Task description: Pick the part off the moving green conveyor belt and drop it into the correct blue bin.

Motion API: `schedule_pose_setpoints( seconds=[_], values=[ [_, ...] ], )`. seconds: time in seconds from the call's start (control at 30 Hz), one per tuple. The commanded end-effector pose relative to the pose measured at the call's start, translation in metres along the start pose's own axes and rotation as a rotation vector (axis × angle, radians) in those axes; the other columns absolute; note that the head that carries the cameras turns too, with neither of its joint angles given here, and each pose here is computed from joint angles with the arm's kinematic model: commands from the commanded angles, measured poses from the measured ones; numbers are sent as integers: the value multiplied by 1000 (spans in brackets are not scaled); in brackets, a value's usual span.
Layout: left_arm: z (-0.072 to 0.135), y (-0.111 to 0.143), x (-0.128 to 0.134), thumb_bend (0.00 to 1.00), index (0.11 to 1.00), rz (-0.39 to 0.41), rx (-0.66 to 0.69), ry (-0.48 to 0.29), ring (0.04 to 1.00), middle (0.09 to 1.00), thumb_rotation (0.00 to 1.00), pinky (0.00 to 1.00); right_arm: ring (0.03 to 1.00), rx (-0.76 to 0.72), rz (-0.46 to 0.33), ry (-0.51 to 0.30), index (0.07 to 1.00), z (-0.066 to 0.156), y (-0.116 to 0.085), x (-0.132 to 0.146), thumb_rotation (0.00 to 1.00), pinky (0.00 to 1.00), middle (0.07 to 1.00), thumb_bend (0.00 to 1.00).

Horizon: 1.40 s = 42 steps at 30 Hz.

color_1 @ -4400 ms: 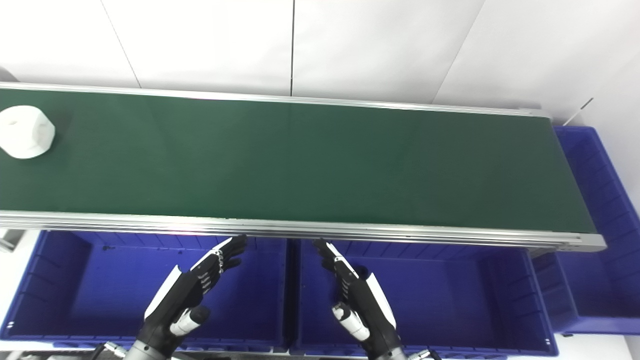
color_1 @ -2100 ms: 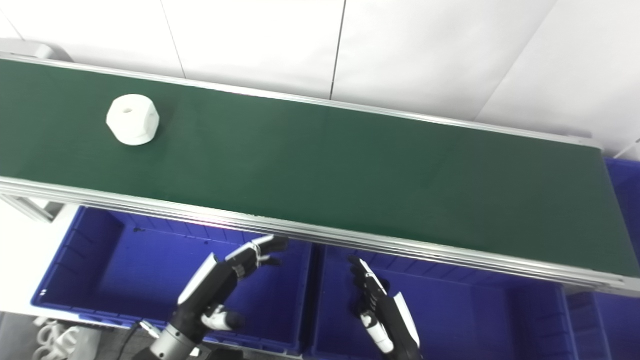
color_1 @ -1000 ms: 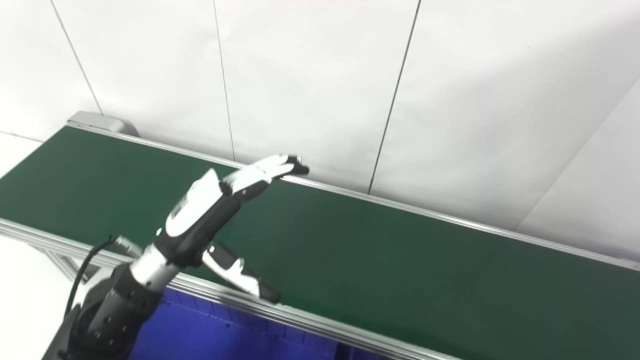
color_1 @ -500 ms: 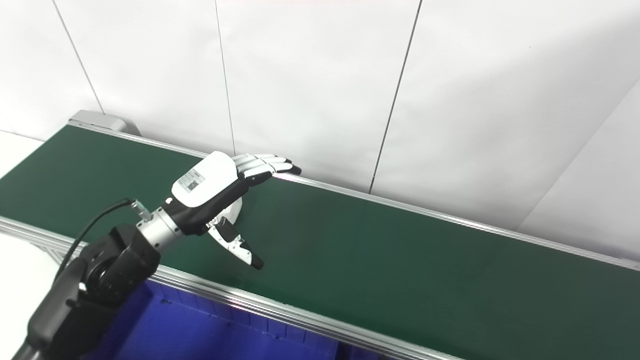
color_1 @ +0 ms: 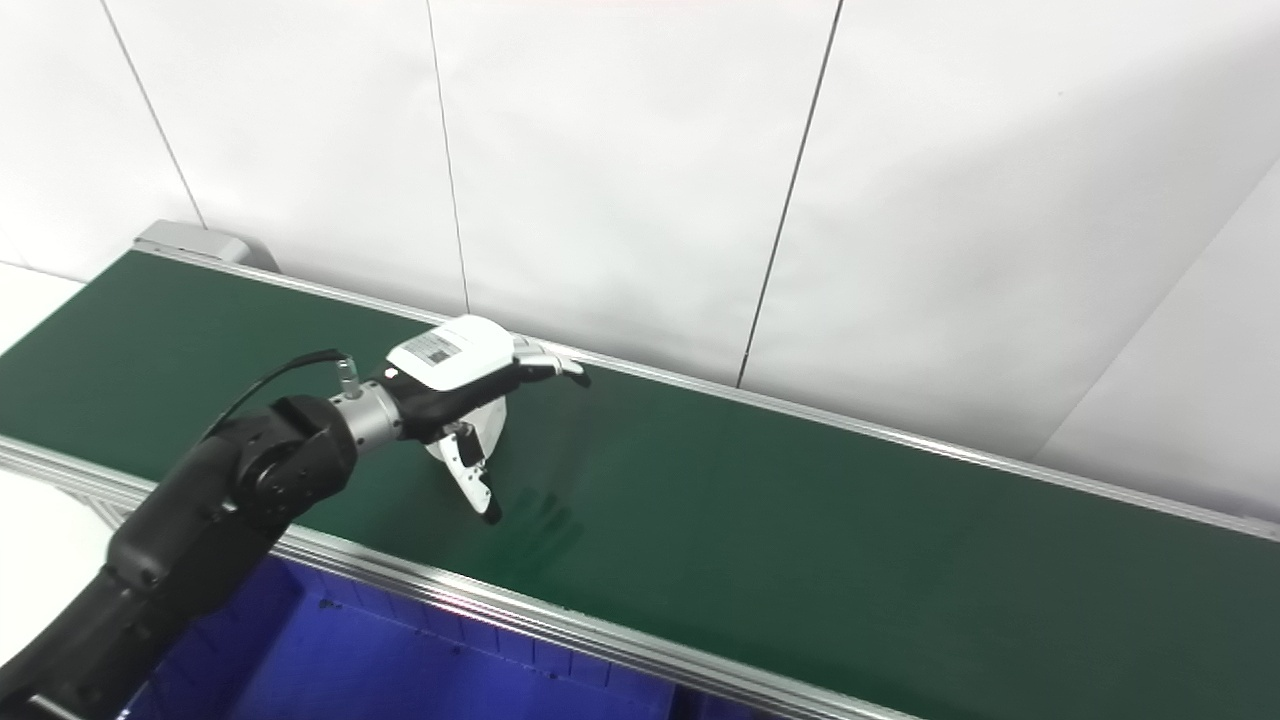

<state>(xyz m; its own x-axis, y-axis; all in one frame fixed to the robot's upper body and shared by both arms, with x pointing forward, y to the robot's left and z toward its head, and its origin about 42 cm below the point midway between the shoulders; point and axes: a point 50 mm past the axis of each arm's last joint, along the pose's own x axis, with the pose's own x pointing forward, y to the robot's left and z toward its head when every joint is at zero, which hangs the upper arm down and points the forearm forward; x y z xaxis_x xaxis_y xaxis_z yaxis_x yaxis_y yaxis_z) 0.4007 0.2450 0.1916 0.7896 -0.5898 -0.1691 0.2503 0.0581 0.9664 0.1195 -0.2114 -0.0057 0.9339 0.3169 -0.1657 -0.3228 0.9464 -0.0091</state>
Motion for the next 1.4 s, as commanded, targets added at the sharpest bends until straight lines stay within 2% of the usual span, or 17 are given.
schedule_pose_setpoints(
  seconds=[0.0, 0.33, 0.4, 0.53, 0.63, 0.73, 0.87, 0.9, 0.93, 1.0, 1.03, 1.07, 1.1, 1.13, 1.2, 1.37],
  values=[
    [-6, 37, 12, 1000, 849, 61, 60, -8, 873, 879, 212, 784, 969, -14, 6, -78, 969, 10, 1, 1, 1000, 966, 999, 986],
    [-22, 31, 47, 1000, 835, 10, 53, 53, 848, 854, 190, 740, 958, -10, 4, -83, 960, 11, 2, 1, 1000, 937, 989, 991],
    [-24, 29, 51, 1000, 831, 14, 70, 66, 846, 850, 173, 735, 957, -13, 2, -82, 958, 11, 2, 0, 1000, 931, 986, 997],
    [-26, 23, 60, 1000, 829, 69, 126, 120, 870, 867, 136, 778, 959, -15, 6, -80, 955, 11, 4, -1, 1000, 931, 984, 998],
    [-27, 22, 65, 1000, 827, 54, 146, 140, 872, 867, 140, 779, 956, -12, 5, -84, 951, 12, 5, -1, 1000, 928, 982, 985],
    [-29, 19, 69, 1000, 801, -2, 170, 154, 859, 851, 154, 750, 949, -11, 3, -87, 944, 13, 6, -2, 997, 916, 977, 985],
    [-32, 10, 72, 1000, 772, -43, 157, 190, 841, 830, 107, 730, 945, -11, 5, -88, 942, 14, 7, -3, 1000, 902, 975, 984],
    [-33, 7, 73, 1000, 728, -41, 159, 196, 788, 796, 55, 646, 946, -10, 5, -89, 942, 14, 7, -4, 999, 902, 977, 995],
    [-34, 2, 74, 1000, 713, -19, 161, 199, 770, 784, 37, 618, 947, -8, 6, -90, 942, 14, 8, -4, 998, 903, 978, 998],
    [-35, -4, 75, 888, 625, 46, 166, 187, 613, 684, 7, 488, 951, -8, 6, -90, 946, 15, 8, -5, 1000, 910, 981, 1000],
    [-36, -7, 75, 796, 583, 84, 165, 176, 560, 632, 3, 443, 951, -7, 5, -90, 947, 15, 9, -6, 1000, 911, 980, 1000],
    [-36, -9, 75, 657, 540, 114, 156, 168, 503, 574, 1, 401, 948, -5, 4, -91, 947, 15, 9, -6, 1000, 911, 977, 1000],
    [-36, -11, 75, 550, 525, 135, 146, 162, 434, 532, 0, 359, 946, -5, 5, -91, 946, 15, 9, -6, 1000, 909, 974, 1000],
    [-35, -12, 75, 540, 525, 144, 134, 160, 426, 527, 0, 354, 946, -4, 6, -92, 946, 15, 9, -6, 1000, 909, 974, 1000],
    [-34, -14, 77, 507, 497, 111, 104, 174, 423, 535, 0, 376, 942, -3, 6, -95, 943, 16, 9, -6, 999, 906, 970, 1000],
    [-31, -14, 78, 500, 489, 53, 95, 178, 425, 529, 0, 403, 946, -6, 7, -98, 948, 17, 9, -8, 998, 912, 972, 1000]
  ],
)
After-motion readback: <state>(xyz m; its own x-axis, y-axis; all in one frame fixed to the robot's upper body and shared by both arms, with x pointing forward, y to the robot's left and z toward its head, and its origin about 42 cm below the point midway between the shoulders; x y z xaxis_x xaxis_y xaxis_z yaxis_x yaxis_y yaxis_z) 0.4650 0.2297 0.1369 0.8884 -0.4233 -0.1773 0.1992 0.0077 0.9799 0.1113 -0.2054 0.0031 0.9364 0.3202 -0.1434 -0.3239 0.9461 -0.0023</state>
